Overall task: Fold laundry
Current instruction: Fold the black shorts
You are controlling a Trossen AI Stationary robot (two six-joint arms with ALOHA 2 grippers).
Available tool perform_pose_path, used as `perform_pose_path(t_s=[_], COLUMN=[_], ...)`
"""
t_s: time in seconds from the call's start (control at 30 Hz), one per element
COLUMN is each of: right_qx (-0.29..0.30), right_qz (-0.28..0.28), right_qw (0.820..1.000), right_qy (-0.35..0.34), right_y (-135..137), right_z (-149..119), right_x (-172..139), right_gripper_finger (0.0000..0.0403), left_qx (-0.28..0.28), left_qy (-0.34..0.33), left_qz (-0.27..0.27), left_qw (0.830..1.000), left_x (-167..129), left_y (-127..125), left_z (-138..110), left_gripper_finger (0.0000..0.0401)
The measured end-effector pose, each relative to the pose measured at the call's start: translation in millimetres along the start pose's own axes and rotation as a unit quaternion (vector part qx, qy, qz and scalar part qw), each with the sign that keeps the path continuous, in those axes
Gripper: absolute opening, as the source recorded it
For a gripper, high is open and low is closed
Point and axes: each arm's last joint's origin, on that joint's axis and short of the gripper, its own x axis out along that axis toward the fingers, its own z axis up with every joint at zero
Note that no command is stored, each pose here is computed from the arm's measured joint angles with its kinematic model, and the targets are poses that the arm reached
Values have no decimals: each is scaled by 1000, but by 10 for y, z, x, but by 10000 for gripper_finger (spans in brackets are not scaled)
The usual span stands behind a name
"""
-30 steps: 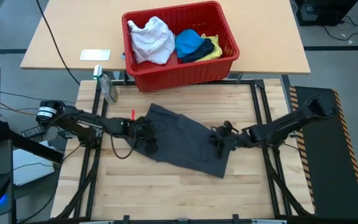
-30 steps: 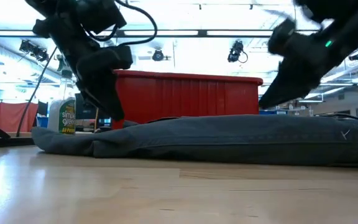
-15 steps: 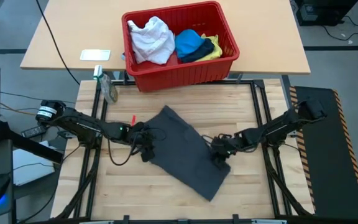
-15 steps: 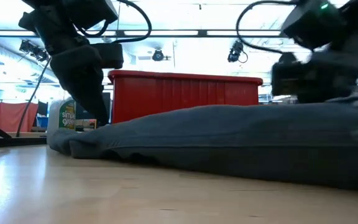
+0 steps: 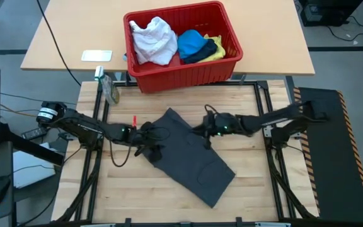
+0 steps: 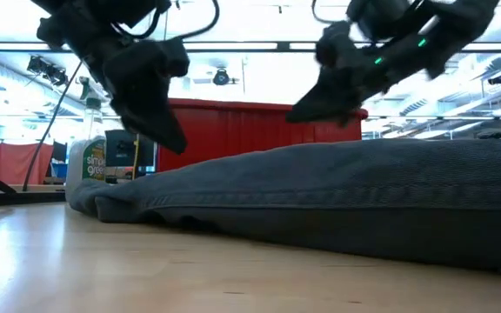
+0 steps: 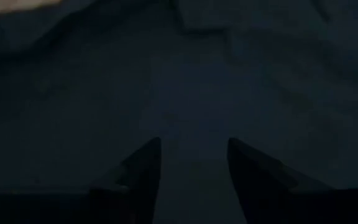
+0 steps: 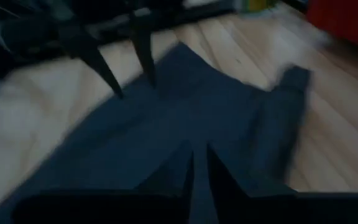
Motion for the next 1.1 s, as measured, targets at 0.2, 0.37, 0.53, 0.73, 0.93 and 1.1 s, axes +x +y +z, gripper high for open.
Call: perform_pose_path(t_s=[0.2,0.37,0.53,0.73,0.93,1.1], right_qx=[-9,-15,-2,7,-13,-11], right_qz=[-15,-109,-177,-134,-117,-137], right_qw=[999,991,974,975,984,983], right_qy=[36,82,141,176,132,120], right_y=[-208,-352,-384,-43,220,182], right_z=[-221,-438,-488,-287,-13,52], right_x=[506,738,611,250,-95,-282], right_gripper_finger=[32,12,6,13,21,52], left_qx=[5,1,4,-12,-73,-116], left_qy=[-15,4,62,107,71,73], left_qz=[-16,-17,0,41,82,106], left_qw=[1000,1000,998,993,991,985], left_x=[-3,58,113,96,79,39], left_y=[-75,-144,-204,-207,-190,-192], left_z=[5,-74,-254,-401,-377,-425], left_gripper_finger=[187,187,187,187,188,188])
